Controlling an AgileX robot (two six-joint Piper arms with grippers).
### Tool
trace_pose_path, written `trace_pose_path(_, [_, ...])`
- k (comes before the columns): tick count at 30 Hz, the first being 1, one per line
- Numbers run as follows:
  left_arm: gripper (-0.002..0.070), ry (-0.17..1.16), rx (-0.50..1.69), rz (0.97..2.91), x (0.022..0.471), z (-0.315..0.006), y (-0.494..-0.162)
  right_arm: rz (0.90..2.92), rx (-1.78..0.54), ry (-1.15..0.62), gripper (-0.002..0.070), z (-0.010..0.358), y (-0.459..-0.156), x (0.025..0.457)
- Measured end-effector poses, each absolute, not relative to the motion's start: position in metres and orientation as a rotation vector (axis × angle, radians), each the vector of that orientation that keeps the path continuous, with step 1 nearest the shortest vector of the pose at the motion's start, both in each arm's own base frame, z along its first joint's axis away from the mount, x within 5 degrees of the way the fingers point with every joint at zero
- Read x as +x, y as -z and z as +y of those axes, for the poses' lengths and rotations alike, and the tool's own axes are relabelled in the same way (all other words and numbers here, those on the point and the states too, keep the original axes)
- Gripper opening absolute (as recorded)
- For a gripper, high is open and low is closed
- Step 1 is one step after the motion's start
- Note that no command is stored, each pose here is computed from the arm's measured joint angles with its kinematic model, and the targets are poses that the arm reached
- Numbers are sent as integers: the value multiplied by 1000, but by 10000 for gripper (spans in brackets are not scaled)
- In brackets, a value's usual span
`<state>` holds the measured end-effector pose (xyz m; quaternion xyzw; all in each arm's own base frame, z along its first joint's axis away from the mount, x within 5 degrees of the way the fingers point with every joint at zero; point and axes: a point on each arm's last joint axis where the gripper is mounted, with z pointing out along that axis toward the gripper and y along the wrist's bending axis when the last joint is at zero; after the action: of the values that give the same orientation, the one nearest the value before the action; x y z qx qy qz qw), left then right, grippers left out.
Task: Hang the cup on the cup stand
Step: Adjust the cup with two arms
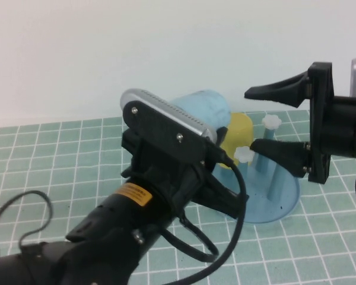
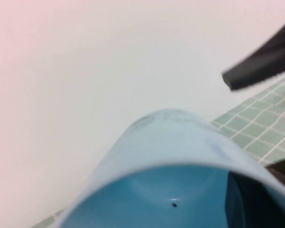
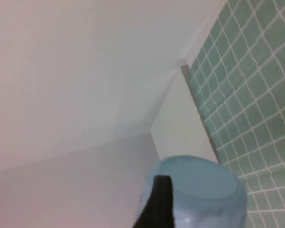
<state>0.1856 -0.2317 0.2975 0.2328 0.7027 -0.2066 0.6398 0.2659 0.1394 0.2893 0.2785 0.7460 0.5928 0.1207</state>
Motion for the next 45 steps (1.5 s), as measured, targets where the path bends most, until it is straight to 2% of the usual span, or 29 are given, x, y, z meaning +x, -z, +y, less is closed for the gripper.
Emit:
trace_pose_path(9, [1,636,480,1509,183,-240,-306,2151,769,-1715,660,139,-296,270])
trace_pose_path(17, [0,687,422,1520,183,-240,-307,2148,804,-1731,660,139,-297,270])
trace_pose_path(23, [1,751,426,1505,180,-243,-308,2109,744,-1768,660,142,-314,274])
trace_pose_path(27, [0,751,419,1484,181,-242,-310,2083,701,-1791,660,143,-326,276])
trace_pose_path(34, [1,728,413,1458,184,-245,-308,2084,671,-1800,660,144,-328,276])
trace_pose_path(45, [1,740,526,1427,191,-270,-302,2091,589,-1758,660,144,-327,276])
